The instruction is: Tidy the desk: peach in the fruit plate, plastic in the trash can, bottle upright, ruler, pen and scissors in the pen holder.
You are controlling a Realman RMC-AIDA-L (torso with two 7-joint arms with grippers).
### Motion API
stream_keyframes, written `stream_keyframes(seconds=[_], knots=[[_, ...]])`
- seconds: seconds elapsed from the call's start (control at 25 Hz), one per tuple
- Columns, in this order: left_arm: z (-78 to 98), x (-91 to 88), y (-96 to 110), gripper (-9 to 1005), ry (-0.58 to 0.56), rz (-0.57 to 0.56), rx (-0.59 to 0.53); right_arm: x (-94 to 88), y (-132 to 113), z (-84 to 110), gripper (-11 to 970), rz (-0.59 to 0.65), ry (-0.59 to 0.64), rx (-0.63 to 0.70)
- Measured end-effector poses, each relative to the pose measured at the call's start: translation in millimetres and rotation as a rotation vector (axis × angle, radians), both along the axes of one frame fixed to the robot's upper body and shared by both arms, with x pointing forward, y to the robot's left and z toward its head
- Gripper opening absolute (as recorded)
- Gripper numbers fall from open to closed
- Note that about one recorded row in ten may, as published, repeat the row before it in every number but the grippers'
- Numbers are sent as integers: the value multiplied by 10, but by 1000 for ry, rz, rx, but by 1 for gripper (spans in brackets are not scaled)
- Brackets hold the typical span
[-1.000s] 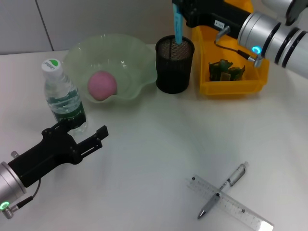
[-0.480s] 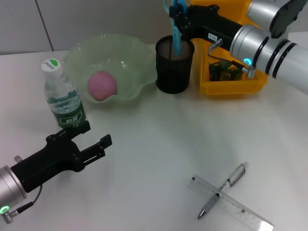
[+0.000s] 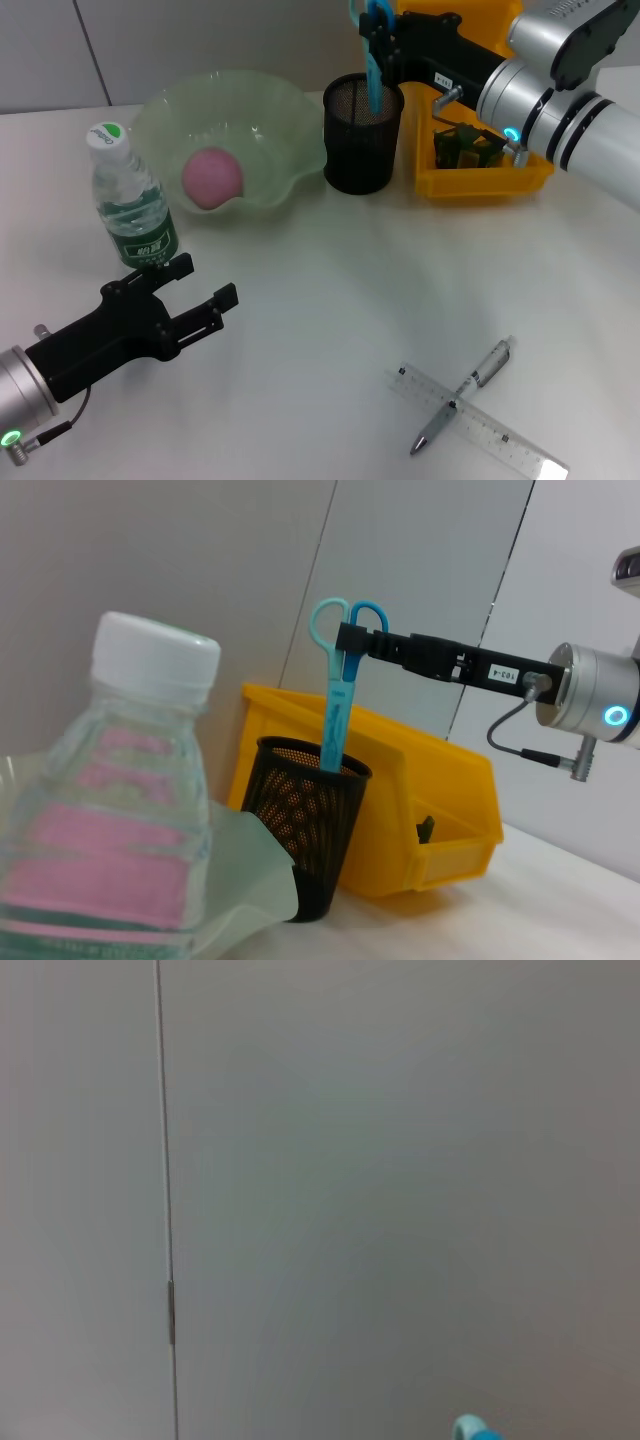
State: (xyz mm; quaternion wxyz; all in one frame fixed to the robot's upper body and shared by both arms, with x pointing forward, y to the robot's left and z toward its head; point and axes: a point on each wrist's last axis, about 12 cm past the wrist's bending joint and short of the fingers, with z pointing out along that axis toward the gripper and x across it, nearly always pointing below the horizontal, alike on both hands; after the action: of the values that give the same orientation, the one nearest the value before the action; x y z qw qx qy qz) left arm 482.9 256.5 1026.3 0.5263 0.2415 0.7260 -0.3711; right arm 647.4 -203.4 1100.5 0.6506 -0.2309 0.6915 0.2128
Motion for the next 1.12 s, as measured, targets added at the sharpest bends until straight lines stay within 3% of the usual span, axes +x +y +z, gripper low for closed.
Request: stream_keyframes(seconds=[0.24, 0.52, 0.72, 0.84, 1.12], knots=[[0, -13, 19, 804, -10, 20, -8, 0, 4, -2, 196, 1, 8, 7], [10, -2, 29, 804, -26, 29, -5, -11, 5, 4, 336, 7, 8, 23], [33, 10, 36, 804, -39, 30, -14, -77, -32, 37, 436, 34, 15, 128], [43, 11, 46, 804, -48, 30, -15, -104, -86, 58, 671, 34, 20, 183], [57, 16, 47, 804, -56, 27, -19, -185, -190, 161, 692, 106, 59, 315]])
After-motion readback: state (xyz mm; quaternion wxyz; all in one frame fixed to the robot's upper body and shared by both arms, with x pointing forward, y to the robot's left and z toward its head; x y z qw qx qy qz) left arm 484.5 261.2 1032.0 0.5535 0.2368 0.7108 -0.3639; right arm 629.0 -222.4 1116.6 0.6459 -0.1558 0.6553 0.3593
